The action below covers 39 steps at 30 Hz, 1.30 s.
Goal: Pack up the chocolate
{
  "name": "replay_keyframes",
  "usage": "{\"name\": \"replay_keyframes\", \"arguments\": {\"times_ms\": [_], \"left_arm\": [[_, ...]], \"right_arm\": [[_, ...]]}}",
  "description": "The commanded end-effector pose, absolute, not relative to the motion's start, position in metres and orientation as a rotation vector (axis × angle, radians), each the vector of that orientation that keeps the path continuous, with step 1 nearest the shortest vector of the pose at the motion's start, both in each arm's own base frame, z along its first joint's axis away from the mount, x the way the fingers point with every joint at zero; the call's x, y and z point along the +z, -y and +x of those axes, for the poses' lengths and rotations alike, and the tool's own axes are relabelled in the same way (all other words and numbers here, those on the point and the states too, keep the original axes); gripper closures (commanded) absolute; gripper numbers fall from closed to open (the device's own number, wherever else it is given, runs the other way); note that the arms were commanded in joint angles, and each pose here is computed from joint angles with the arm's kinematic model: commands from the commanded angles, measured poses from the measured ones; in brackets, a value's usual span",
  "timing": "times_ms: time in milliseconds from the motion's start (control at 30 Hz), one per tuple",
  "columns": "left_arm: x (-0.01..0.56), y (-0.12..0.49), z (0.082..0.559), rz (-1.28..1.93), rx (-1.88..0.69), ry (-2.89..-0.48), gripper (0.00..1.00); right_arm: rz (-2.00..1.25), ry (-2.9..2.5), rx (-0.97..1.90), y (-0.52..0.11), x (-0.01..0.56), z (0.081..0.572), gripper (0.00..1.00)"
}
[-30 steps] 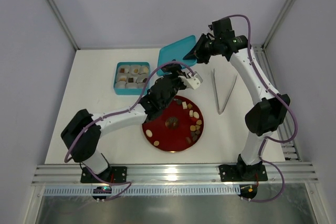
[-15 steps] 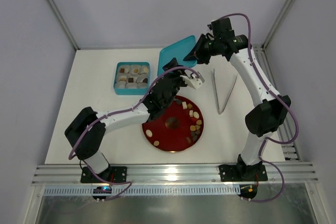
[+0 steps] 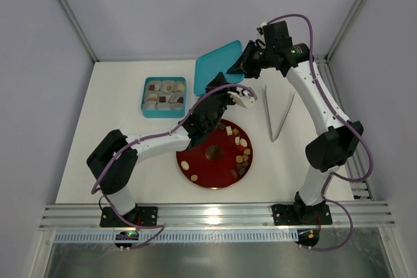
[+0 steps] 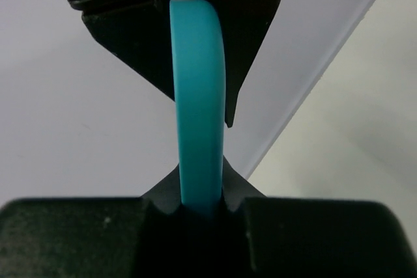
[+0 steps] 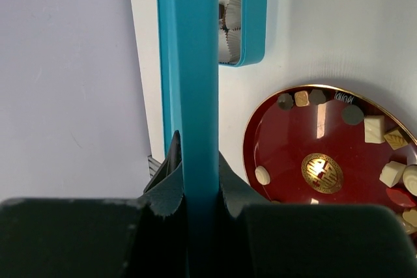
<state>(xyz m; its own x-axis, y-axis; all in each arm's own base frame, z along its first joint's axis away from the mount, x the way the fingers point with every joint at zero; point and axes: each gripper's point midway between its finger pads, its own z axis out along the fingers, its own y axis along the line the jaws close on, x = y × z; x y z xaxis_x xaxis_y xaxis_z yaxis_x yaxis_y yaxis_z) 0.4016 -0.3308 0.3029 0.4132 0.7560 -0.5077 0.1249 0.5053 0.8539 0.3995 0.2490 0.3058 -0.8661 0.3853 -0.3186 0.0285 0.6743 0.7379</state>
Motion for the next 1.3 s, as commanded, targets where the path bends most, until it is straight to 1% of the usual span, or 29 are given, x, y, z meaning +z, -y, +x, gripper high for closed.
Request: {"name": "replay_keyframes", "arguments": {"times_ms": [0,33,133,200,300,333,367,400,667,700,867,967,1067,1167,1267], "left_arm": [[0.341,0.326,0.405,0.865,0.502,-1.049,0.97],[0.342,0.326,0.406,0.862,0.505,-1.047,1.0],[0.344,0.325,0.405,0.854,0.501,-1.047,1.0],[0.345,0.324,0.405,0.844,0.496,-1.05,1.0],[0.347,0.323,0.403,0.838,0.486,-1.051,1.0],[0.347,0.324,0.402,0.835,0.472,-1.053,1.0],[0.345,0.325,0.402,0.843,0.466,-1.059,1.0],[0.348,0.325,0.401,0.84,0.452,-1.062,1.0],[0.342,0.326,0.398,0.861,0.391,-1.121,1.0],[0.342,0.325,0.397,0.854,0.388,-1.127,1.0],[0.345,0.323,0.394,0.817,0.312,-1.182,1.0],[0.342,0.324,0.394,0.798,0.273,-1.224,1.0],[0.339,0.325,0.392,0.787,0.224,-1.264,1.0],[0.337,0.323,0.394,0.78,0.189,-1.303,1.0],[0.332,0.321,0.396,0.768,0.148,-1.346,1.0]], "right_arm": [[0.233,-2.351,1.099,-0.253,0.34,0.386,0.96],[0.229,-2.349,1.101,-0.253,0.341,0.385,0.96],[0.223,-2.342,1.103,-0.254,0.343,0.384,0.96],[0.217,-2.334,1.105,-0.254,0.344,0.384,0.93],[0.209,-2.322,1.115,-0.255,0.347,0.383,0.76],[0.207,-2.317,1.117,-0.254,0.348,0.383,0.68],[0.206,-2.314,1.122,-0.255,0.348,0.383,0.64],[0.201,-2.298,1.13,-0.255,0.351,0.384,0.58],[0.172,-2.222,1.156,-0.258,0.37,0.39,0.37],[0.17,-2.216,1.155,-0.258,0.372,0.39,0.31],[0.186,-2.171,1.129,-0.253,0.38,0.397,0.21],[0.197,-2.109,1.126,-0.247,0.392,0.398,0.11],[0.225,-2.039,1.105,-0.233,0.406,0.403,0.04],[0.237,-1.98,1.096,-0.221,0.421,0.409,0.0],[0.25,-1.931,1.108,-0.211,0.432,0.414,0.0]]}}
